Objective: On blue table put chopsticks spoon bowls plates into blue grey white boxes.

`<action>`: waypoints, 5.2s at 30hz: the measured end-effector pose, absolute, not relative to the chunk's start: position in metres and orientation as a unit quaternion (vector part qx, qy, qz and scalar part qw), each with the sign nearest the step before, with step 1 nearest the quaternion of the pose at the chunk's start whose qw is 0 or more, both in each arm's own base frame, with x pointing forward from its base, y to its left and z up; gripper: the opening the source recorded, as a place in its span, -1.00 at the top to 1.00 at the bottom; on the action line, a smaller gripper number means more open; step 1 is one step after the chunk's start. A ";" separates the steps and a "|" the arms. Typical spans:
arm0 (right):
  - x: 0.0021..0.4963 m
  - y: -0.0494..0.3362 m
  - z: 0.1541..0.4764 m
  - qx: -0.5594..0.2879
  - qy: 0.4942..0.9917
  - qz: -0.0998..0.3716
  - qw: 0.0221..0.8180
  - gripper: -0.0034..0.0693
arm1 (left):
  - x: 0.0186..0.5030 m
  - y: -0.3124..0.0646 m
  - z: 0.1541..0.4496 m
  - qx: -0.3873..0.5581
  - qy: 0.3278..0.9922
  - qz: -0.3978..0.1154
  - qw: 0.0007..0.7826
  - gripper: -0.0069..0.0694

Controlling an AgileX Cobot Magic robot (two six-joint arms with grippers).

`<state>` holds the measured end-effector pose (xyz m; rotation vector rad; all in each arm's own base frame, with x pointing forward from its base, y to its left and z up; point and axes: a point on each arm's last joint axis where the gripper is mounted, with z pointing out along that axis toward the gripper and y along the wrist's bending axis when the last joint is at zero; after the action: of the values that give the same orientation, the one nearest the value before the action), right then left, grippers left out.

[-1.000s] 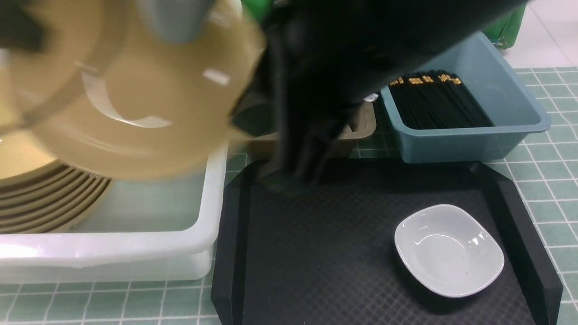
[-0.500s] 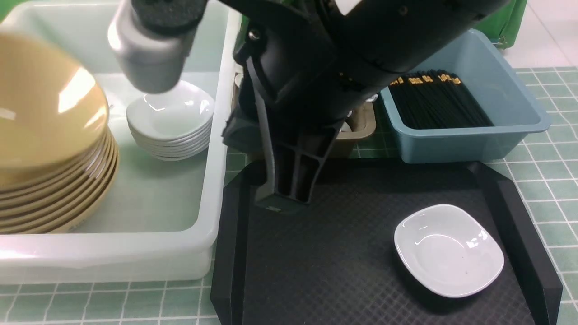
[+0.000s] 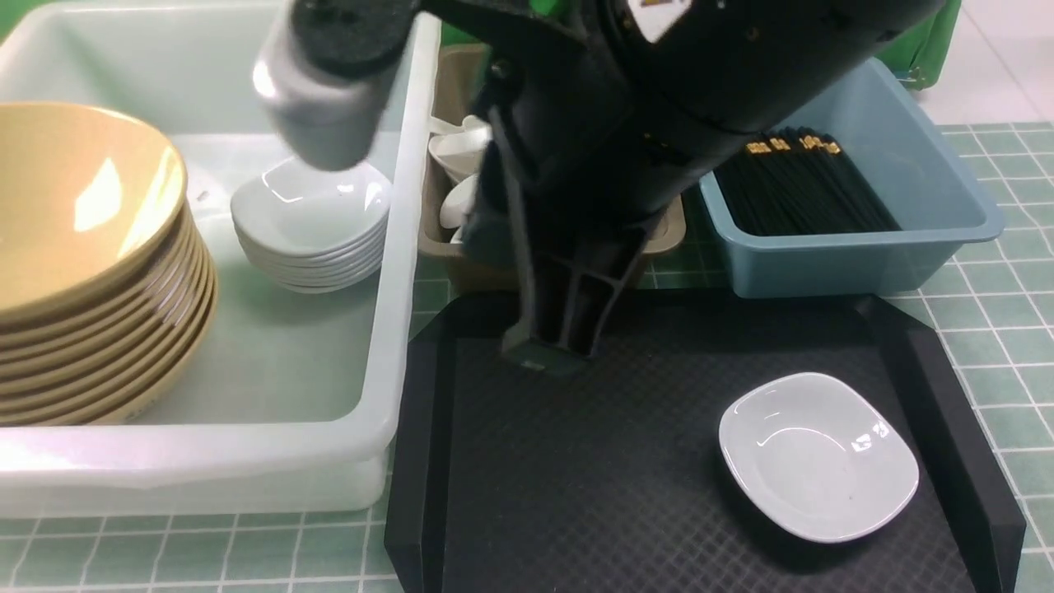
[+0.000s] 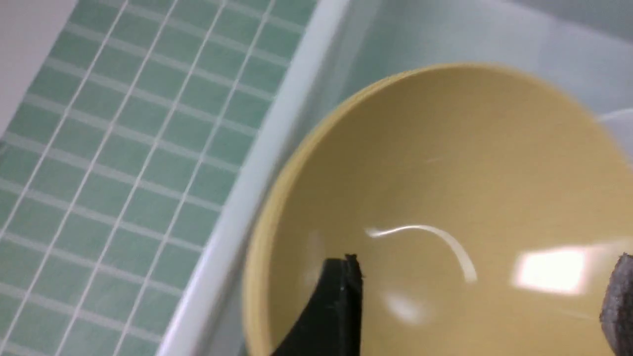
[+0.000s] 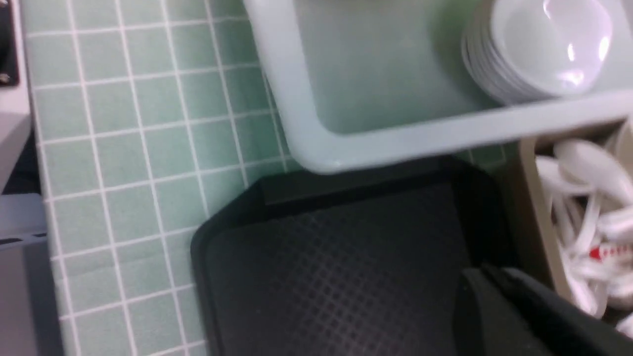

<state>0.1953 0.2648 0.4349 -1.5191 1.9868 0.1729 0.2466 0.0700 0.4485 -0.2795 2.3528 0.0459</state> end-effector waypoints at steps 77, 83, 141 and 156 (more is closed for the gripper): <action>0.216 0.197 0.417 -0.467 0.815 0.104 0.327 0.78 | 0.438 -0.007 0.294 0.163 0.943 -0.021 0.291 0.61; 0.217 0.197 0.418 -0.467 0.814 0.100 0.330 0.78 | 0.446 -0.004 0.278 0.169 0.944 -0.010 0.283 -0.13; 0.074 0.069 0.360 -0.338 0.735 0.188 0.556 0.75 | 0.040 -0.007 0.308 0.134 0.815 0.012 0.564 0.84; 0.072 0.046 0.288 -0.253 0.742 0.148 0.603 0.77 | 0.040 -0.007 0.307 0.134 0.815 0.011 0.563 0.84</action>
<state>0.0720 0.0462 0.2885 -0.5852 1.7174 0.3432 0.0403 -0.0068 0.3073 0.3153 1.9192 0.0270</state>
